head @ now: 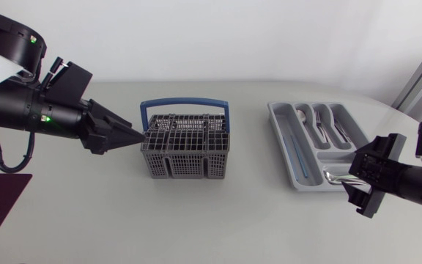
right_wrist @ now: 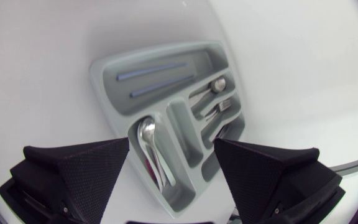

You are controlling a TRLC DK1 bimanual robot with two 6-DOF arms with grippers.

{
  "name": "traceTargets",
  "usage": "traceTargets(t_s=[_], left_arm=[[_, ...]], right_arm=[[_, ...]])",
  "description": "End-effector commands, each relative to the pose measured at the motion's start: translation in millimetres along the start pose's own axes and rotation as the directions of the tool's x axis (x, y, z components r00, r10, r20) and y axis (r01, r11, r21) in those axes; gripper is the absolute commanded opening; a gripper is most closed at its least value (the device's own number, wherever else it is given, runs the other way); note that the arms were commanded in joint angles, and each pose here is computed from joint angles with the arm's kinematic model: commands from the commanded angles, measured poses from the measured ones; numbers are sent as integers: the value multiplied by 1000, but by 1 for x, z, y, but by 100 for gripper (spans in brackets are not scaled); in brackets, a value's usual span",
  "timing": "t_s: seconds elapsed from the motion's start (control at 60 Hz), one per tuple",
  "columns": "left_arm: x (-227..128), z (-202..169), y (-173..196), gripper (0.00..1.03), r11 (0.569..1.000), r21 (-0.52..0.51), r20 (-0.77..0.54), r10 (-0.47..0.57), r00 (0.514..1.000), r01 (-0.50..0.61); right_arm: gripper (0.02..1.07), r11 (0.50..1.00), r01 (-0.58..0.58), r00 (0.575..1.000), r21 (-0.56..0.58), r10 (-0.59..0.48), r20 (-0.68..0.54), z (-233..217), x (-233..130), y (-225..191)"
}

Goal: Unload the cutlery basket into the drawer organizer.

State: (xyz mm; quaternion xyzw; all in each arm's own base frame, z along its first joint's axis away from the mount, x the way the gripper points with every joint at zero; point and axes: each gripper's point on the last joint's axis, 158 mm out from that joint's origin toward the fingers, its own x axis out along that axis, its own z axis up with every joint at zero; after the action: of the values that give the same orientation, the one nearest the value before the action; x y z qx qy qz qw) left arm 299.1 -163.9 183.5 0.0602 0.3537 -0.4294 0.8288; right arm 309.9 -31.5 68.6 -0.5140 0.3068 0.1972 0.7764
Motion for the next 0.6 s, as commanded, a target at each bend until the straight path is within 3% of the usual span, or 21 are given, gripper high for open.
traceTargets(t_s=[0.0, 0.25, 0.333, 0.433, 0.5, 0.583], left_arm=[[1, -13, 3, 98, 1000, 9, -12, 9, 1000, -9], [9, -24, 16, 93, 999, -2, 4, 33, 999, -33], [13, -26, 18, 86, 999, -5, 15, 35, 999, -35], [20, -25, 20, 69, 999, -12, 32, 37, 999, -36], [27, -26, 23, 51, 999, -22, 29, 31, 999, -30], [37, -27, 27, 24, 999, -37, 22, 25, 999, -24]], right_arm=[[97, 997, -30, 997, 70, 25, 73, 34, -9, 0], [92, 966, -196, 951, 169, 146, 272, 140, -25, 25], [84, 945, -264, 926, 193, 192, 325, 176, -26, 35], [63, 922, -326, 899, 210, 234, 371, 209, -21, 46], [46, 909, -356, 885, 217, 253, 392, 225, -16, 52], [16, 886, -401, 861, 232, 279, 425, 245, -8, 56]])
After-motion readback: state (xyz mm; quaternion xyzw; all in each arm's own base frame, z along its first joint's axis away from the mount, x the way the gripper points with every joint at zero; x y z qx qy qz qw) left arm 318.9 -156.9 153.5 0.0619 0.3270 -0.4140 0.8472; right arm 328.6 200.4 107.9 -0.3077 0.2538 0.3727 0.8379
